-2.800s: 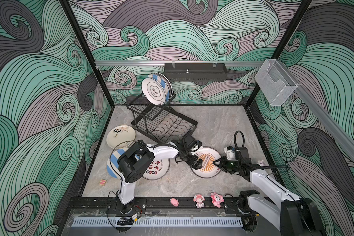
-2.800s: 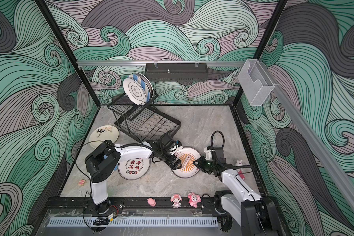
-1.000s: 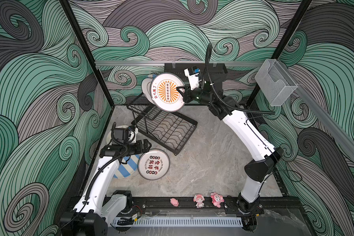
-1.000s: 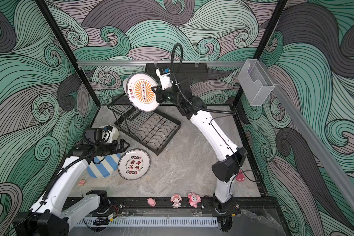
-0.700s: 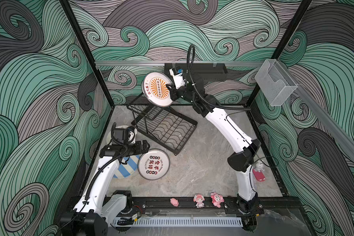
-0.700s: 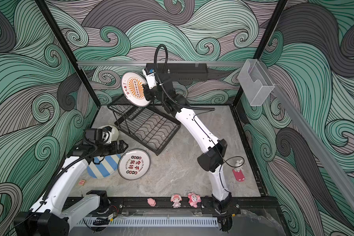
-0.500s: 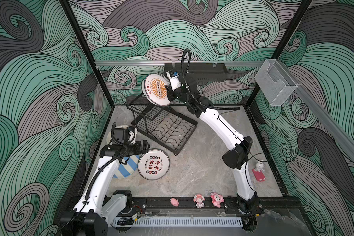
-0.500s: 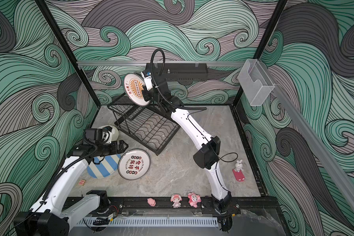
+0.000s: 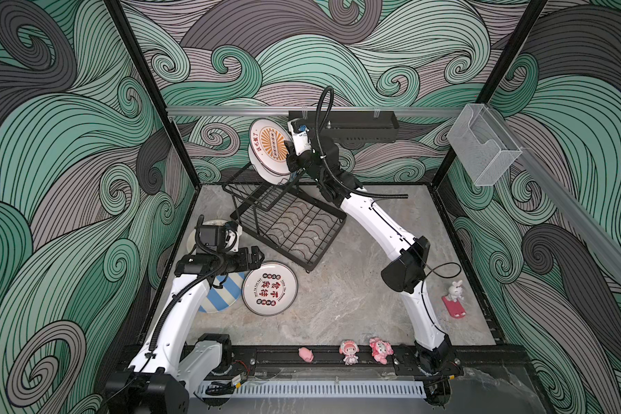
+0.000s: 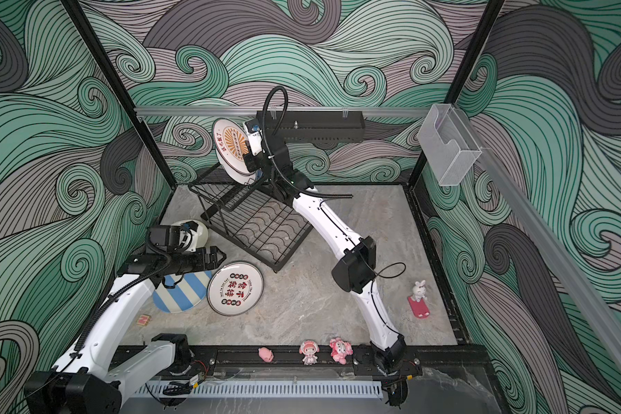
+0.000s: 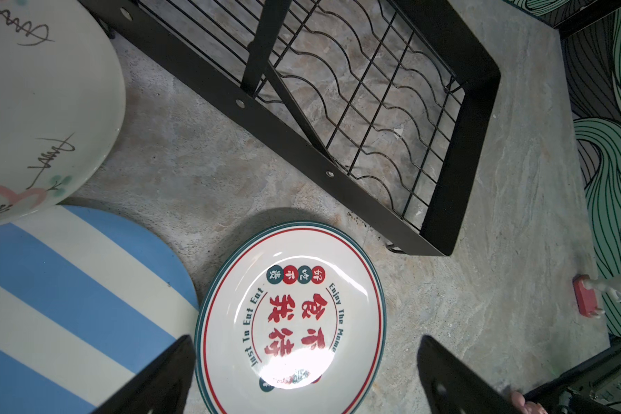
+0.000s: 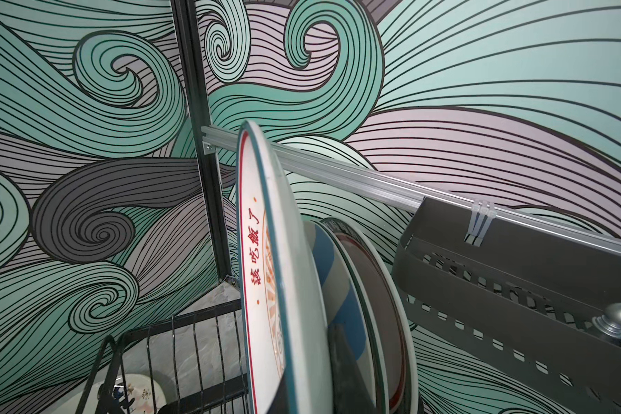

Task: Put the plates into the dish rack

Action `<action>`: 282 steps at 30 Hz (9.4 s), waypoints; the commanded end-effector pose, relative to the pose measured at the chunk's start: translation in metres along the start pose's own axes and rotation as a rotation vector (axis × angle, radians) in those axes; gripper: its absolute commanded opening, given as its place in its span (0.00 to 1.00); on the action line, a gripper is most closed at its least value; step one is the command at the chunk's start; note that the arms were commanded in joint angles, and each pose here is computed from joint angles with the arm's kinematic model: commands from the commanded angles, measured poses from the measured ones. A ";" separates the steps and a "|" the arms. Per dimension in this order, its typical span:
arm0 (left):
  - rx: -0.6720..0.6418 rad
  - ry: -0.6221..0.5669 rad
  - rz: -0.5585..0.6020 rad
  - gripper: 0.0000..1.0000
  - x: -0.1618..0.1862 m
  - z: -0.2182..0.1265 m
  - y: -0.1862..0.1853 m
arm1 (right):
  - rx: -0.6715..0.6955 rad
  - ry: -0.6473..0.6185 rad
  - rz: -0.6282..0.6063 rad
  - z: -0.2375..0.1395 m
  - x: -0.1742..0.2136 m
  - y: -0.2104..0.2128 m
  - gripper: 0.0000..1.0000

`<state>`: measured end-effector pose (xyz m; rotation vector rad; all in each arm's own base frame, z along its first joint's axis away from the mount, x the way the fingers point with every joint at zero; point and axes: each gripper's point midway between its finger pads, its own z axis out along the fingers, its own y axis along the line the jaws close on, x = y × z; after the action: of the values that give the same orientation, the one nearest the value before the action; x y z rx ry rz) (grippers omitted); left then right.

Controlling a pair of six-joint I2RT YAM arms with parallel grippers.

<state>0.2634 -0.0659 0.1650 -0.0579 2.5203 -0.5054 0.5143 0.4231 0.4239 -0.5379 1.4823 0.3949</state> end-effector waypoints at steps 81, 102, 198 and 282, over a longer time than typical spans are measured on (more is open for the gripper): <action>0.020 0.053 0.001 0.99 0.009 0.008 0.000 | -0.035 -0.119 -0.137 0.032 0.027 0.025 0.00; 0.022 0.058 -0.003 0.99 0.009 0.008 0.000 | -0.050 -0.091 -0.130 0.034 0.036 0.027 0.00; -0.049 0.139 -0.349 0.99 0.076 0.077 0.034 | -0.417 0.953 0.713 -0.296 0.338 0.136 0.81; -0.109 0.176 -0.068 0.99 0.094 0.069 -0.022 | -0.426 0.937 0.770 -0.291 0.300 0.114 0.00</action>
<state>0.2077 -0.1333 0.0554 -0.1044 2.7736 -0.4996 0.2234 0.3385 0.0873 -0.4512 2.5875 1.2294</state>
